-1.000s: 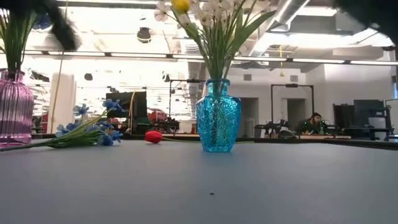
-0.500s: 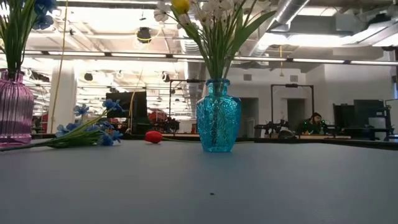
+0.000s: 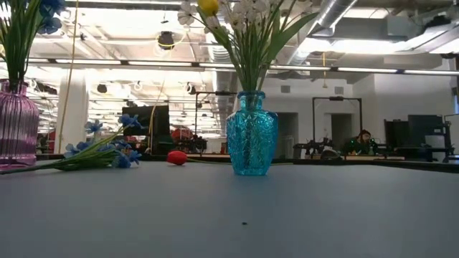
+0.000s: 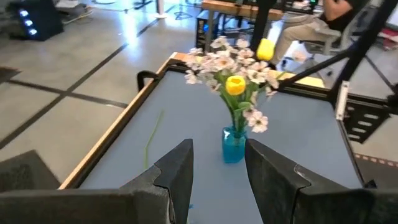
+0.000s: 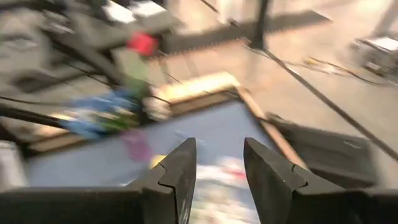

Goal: Sort flowers into vase by color
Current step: Put the red tulip into the purple vase

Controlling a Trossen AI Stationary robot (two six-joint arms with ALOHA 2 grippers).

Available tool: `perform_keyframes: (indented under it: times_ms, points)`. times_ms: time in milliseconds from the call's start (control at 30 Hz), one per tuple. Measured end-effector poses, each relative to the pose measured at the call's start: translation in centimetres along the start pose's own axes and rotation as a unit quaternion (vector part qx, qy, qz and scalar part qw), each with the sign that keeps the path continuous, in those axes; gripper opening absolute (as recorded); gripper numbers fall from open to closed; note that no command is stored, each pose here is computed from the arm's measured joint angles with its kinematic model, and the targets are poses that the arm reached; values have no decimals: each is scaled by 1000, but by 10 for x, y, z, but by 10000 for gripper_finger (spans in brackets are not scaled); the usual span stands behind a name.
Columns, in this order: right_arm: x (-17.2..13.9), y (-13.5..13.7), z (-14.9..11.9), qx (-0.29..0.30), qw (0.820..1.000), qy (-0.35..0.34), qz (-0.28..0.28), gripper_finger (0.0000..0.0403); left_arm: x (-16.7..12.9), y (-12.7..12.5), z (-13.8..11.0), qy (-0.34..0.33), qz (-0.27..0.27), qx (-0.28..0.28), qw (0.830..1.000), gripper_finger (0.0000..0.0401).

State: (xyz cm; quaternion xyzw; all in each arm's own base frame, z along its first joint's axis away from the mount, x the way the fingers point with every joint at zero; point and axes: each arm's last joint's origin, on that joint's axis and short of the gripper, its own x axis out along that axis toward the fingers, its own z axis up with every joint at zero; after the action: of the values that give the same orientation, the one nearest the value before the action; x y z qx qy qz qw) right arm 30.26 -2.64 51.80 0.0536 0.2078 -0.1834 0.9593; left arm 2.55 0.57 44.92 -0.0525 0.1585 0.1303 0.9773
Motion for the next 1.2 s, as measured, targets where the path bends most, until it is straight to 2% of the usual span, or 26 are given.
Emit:
perform_keyframes:
  times_ms: [100,233,367,467,567,700,867,1033,1200]
  points:
    - [10,-64,-2,-9,999,42,-19,164,0,1,0,2,15,-23,1000,132]
    - [34,-148,-16,7,996,79,30,176,0,2,0,4,33,-49,998,132]
    - [57,-226,-50,36,991,118,61,186,0,4,-1,5,67,-84,994,132]
    - [75,-263,-85,51,983,161,72,188,-1,5,-1,4,94,-117,989,132]
    - [98,-275,-121,39,972,210,99,188,-1,6,-1,3,103,-133,986,132]
    - [133,-276,-175,27,948,280,148,188,-1,6,-1,1,112,-157,981,132]
    - [162,-269,-222,6,936,304,176,178,-1,7,-1,-2,130,-173,976,132]
    - [180,-258,-245,-43,941,283,178,176,-1,9,-1,-5,155,-195,968,132]
    - [194,-249,-264,-115,941,284,142,176,-1,9,-2,-7,160,-202,966,132]
